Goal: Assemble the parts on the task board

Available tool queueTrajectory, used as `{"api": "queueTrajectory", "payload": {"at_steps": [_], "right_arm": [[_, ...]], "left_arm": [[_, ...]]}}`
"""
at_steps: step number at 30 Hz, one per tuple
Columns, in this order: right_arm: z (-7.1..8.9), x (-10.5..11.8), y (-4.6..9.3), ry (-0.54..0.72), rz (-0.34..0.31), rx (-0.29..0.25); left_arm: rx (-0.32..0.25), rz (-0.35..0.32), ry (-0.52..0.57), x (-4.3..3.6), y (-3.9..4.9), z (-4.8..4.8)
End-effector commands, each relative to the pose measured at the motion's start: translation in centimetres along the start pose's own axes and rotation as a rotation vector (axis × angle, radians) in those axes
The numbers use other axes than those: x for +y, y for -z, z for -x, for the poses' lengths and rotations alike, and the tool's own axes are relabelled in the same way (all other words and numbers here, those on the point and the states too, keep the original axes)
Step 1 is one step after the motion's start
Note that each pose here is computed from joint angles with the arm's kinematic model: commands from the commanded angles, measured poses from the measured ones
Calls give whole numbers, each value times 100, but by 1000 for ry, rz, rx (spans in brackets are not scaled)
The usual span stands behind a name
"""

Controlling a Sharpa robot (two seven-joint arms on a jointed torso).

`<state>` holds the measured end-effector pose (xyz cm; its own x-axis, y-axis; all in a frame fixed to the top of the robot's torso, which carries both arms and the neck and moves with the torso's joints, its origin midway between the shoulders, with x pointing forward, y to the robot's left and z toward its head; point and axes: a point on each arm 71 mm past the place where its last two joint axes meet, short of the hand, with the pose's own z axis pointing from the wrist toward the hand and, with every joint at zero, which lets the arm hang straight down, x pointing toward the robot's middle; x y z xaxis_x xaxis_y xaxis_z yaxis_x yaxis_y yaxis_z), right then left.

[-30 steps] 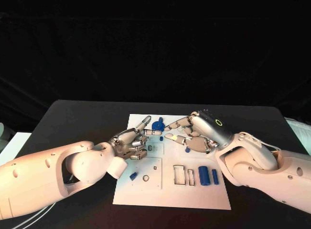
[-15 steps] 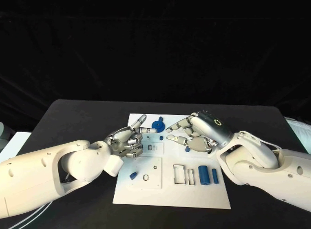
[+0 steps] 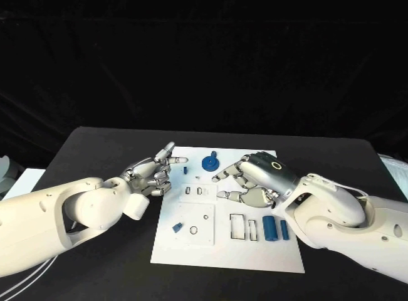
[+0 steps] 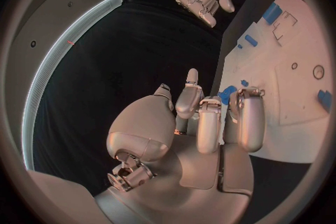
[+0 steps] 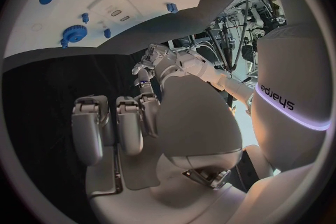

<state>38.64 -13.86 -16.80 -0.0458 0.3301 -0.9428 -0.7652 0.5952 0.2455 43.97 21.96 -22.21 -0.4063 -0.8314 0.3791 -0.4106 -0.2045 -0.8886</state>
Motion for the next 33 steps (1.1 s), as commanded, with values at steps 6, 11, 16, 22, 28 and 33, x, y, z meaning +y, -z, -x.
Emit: {"api": "queueTrajectory", "payload": {"at_steps": [6, 11, 16, 22, 28, 33], "right_arm": [[-246, 112, -151, 150, -41, 237], [-359, 181, -306, 173, -35, 294], [-482, 250, -461, 176, -20, 346], [-622, 298, -593, 174, -4, 385], [-718, 355, -662, 163, 16, 398], [-755, 395, -688, 156, 29, 401]], "left_arm": [[-150, -127, 20, -147, 87, 289], [-176, -145, 24, -167, 111, 338], [-182, -151, 25, -172, 111, 339], [-180, -153, 26, -171, 107, 317], [-179, -154, 27, -170, 104, 304], [-177, -153, 27, -169, 102, 297]]}}
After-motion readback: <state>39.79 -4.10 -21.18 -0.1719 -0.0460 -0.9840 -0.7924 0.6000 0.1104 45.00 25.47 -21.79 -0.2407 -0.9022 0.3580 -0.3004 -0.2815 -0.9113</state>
